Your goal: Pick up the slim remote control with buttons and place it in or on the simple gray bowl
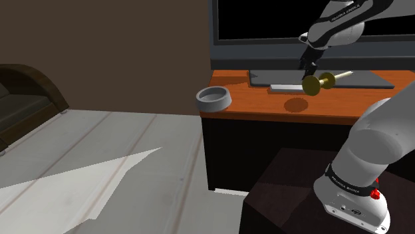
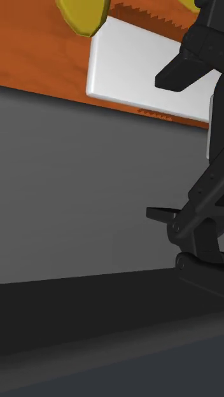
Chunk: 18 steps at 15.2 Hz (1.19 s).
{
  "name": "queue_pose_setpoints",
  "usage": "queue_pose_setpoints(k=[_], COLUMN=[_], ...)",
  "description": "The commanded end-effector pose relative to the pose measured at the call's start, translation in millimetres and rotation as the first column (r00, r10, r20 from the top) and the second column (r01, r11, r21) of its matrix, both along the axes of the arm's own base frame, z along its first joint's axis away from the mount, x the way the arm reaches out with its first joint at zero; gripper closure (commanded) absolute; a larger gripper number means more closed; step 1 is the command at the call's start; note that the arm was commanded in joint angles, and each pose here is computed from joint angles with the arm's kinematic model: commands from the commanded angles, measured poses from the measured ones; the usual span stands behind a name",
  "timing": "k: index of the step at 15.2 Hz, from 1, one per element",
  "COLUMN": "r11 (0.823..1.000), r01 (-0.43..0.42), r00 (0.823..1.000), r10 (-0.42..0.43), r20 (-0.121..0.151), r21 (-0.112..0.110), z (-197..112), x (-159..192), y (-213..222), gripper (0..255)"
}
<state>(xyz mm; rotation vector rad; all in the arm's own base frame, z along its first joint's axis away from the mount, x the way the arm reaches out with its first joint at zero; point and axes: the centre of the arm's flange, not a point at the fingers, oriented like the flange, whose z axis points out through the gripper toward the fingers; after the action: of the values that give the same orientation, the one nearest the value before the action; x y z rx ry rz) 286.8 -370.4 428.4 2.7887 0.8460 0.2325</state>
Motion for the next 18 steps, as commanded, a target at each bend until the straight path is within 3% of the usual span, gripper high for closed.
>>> queue_pose_setpoints(k=[1,2,3,4,6,11,12,13,18], r11=[0.988,0.988,0.989,0.988,0.991,0.991,0.999,0.999,0.986], r01=[0.013,0.013,0.014,0.014,0.019,0.021,0.009,0.009,-0.077], r00=[0.982,0.982,0.982,0.982,0.98,0.98,0.997,0.997,0.973], r10=[0.015,0.015,0.014,0.015,0.008,0.006,-0.005,-0.005,0.107], r20=[-0.187,-0.187,-0.188,-0.186,-0.198,-0.198,-0.075,-0.075,-0.205], r21=[0.151,0.151,0.15,0.154,0.136,0.135,0.042,0.042,0.15], z=[-29,-29,-23,-30,-24,-13,5,5,-6], x=[-22,-22,-20,-31,-15,-21,-3,-3,29], y=[16,16,17,16,39,39,29,29,75], gripper=[0,0,255,255,255,255,255,0,0])
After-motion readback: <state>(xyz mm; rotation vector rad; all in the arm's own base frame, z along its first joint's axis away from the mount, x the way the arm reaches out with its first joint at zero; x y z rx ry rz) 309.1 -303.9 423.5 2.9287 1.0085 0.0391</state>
